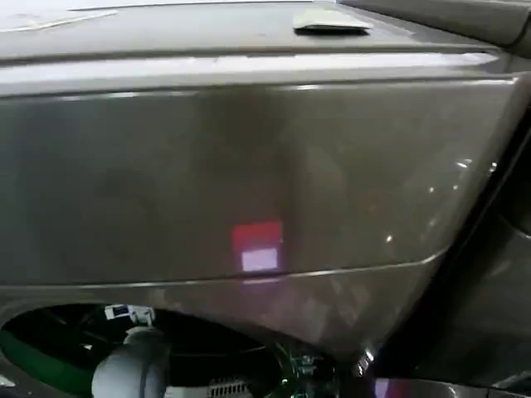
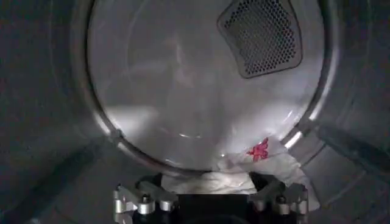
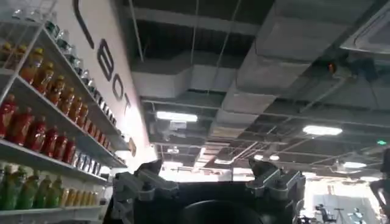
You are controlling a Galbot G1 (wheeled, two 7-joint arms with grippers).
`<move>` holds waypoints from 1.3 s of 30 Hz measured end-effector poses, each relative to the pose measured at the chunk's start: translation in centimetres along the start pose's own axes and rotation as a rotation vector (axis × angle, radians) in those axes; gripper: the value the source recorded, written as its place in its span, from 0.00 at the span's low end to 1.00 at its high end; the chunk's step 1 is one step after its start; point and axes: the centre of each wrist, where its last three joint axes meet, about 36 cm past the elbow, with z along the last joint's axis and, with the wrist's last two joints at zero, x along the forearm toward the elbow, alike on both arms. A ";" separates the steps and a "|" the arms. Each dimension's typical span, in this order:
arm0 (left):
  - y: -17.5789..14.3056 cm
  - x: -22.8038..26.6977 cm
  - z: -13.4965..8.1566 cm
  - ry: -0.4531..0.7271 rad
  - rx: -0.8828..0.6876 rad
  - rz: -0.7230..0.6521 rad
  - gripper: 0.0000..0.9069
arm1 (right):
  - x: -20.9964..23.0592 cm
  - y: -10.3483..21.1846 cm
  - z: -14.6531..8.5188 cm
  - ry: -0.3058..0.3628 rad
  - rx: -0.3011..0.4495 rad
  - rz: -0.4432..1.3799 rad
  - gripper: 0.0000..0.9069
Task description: Grasp the clothes from the dryer.
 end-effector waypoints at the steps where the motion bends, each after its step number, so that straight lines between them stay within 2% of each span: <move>1: 0.0 -0.4 -0.1 -0.001 0.000 -0.003 1.00 | 0.0 0.0 0.0 -0.001 0.000 -0.001 1.00; 18: -0.4 -12.7 -3.5 0.007 -0.005 -0.022 1.00 | -0.2 0.8 -0.3 -0.015 -0.007 -0.018 1.00; 39: -0.5 -27.5 -5.4 -0.101 -0.064 -0.017 1.00 | -0.2 1.4 -0.7 -0.029 -0.009 -0.036 1.00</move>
